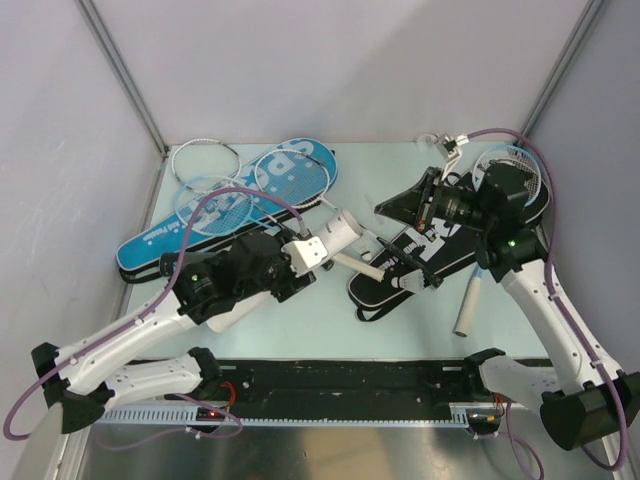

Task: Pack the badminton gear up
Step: Open the lid of the shuttle tube, then place the lid at the center of the board.

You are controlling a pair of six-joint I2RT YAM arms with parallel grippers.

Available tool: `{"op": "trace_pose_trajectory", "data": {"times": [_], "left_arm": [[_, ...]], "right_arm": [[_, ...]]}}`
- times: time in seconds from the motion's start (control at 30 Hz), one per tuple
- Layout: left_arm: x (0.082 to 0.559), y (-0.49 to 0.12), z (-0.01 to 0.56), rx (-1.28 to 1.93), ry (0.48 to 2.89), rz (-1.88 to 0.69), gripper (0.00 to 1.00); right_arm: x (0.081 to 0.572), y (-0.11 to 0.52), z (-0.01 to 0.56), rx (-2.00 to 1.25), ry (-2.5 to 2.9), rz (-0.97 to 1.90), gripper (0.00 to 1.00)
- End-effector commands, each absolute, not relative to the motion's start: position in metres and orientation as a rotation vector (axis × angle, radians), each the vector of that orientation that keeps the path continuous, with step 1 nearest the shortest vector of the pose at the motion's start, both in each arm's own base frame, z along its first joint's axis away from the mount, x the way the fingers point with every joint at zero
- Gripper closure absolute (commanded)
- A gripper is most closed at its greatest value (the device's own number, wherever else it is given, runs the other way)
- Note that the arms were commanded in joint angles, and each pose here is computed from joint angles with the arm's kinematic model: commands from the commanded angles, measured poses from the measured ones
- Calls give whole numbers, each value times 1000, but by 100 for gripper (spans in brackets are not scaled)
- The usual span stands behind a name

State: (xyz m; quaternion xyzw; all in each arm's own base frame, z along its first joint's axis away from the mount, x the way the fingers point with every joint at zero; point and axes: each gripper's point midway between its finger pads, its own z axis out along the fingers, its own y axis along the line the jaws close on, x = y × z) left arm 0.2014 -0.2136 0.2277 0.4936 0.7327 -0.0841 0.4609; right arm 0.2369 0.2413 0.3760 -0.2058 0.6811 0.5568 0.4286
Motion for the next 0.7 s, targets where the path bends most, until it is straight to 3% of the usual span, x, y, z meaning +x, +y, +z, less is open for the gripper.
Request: {"op": "trace_pose_trajectory", "data": {"times": [0.0,0.27,0.43,0.67], "left_arm": [[205,-203,226,1205,1809,-148,83],[208,-200,230,1169,1816,-132,81],[217,-189,236,1098,1808,-58,80],[217,-185,246,1004,1801,-84,79]], "right_arm": [[227,231,401,-532,1604,1388,100],[269,200,365,-256,1764,1125,100],[292,152,295,142,2023,849,100],[269,70,195,715,2214,453,100]]}}
